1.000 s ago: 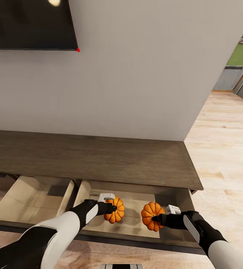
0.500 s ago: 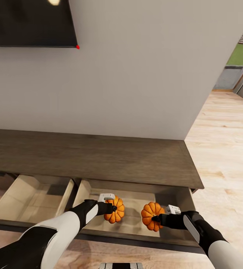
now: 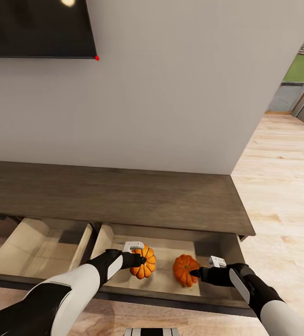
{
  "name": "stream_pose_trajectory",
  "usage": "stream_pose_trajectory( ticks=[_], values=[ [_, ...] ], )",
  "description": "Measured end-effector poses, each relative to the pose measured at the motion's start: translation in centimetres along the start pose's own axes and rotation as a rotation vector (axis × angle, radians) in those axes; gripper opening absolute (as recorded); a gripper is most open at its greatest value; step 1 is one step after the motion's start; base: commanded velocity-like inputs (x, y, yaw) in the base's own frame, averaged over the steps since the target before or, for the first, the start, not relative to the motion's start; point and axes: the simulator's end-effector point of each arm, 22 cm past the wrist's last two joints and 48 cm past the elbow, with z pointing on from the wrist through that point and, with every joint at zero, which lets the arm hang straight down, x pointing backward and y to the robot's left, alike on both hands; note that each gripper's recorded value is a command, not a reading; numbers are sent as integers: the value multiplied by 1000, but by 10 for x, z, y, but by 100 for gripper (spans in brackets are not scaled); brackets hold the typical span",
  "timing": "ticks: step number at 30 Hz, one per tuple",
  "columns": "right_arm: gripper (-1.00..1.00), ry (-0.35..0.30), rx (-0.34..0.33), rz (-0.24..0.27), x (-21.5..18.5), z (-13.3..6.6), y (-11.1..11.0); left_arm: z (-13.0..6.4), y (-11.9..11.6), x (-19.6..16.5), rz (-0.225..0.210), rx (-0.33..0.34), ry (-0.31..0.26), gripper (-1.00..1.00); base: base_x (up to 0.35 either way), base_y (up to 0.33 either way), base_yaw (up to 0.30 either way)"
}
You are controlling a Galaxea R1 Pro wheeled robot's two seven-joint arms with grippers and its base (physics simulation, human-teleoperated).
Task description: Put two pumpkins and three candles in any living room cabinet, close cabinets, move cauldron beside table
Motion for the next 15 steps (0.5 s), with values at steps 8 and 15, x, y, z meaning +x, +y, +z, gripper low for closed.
stream_pose_trajectory(
  ticks=[8, 15],
  values=[
    [100, 0, -1, 0, 0, 0, 0, 0, 0, 0, 0, 0, 0, -100, 0, 0, 0],
    [100, 0, -1, 0, 0, 0, 0, 0, 0, 0, 0, 0, 0, -100, 0, 0, 0]
  ],
)
